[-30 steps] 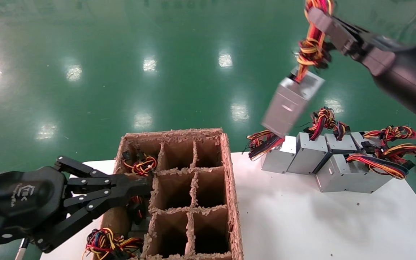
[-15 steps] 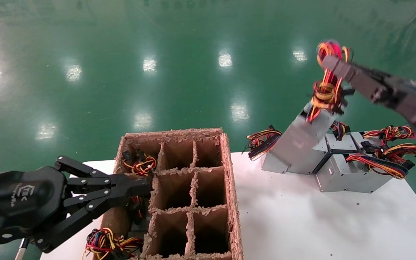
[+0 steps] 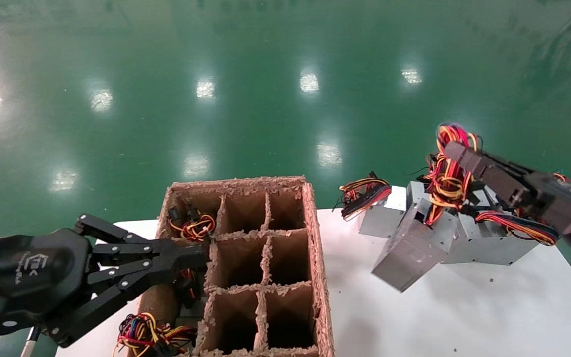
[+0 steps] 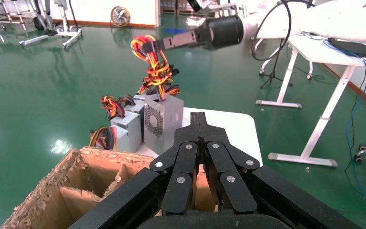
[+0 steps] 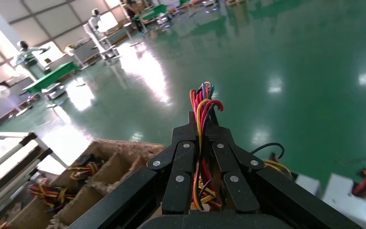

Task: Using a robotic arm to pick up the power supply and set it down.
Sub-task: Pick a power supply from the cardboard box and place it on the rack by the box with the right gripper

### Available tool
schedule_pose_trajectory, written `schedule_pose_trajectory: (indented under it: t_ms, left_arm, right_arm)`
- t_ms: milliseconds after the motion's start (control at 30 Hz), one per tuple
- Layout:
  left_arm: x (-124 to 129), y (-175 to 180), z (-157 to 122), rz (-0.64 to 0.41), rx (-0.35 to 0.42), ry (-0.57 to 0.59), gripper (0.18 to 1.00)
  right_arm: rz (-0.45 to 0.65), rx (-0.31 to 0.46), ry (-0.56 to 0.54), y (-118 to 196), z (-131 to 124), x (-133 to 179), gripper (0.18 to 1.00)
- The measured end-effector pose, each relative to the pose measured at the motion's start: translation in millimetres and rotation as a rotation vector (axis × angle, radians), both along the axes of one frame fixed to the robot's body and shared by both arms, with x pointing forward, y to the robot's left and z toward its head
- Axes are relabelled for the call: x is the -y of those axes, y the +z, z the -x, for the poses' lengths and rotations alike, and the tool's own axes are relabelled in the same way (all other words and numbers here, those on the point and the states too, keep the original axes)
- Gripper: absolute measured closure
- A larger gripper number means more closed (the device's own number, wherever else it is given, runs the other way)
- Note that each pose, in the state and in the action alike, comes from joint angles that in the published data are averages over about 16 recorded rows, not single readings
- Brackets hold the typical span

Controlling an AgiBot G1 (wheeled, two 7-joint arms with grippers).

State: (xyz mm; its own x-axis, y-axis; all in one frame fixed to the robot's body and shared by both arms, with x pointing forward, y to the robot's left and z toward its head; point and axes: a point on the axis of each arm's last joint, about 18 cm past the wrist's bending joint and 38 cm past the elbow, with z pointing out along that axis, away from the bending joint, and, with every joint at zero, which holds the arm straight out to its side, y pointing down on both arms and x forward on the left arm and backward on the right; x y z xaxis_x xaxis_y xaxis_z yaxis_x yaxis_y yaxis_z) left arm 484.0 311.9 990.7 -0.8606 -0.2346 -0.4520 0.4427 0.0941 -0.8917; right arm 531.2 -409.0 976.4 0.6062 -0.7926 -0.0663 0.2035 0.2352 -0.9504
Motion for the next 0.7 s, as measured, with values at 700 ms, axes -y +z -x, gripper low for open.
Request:
schedule_pose_trajectory:
  t_ms: [700]
  left_arm:
    - [0, 0, 0, 0.000, 0.000, 0.000, 0.993]
  right_arm:
    - [-0.086, -0.075, -0.234, -58, -35, 19, 0.985]
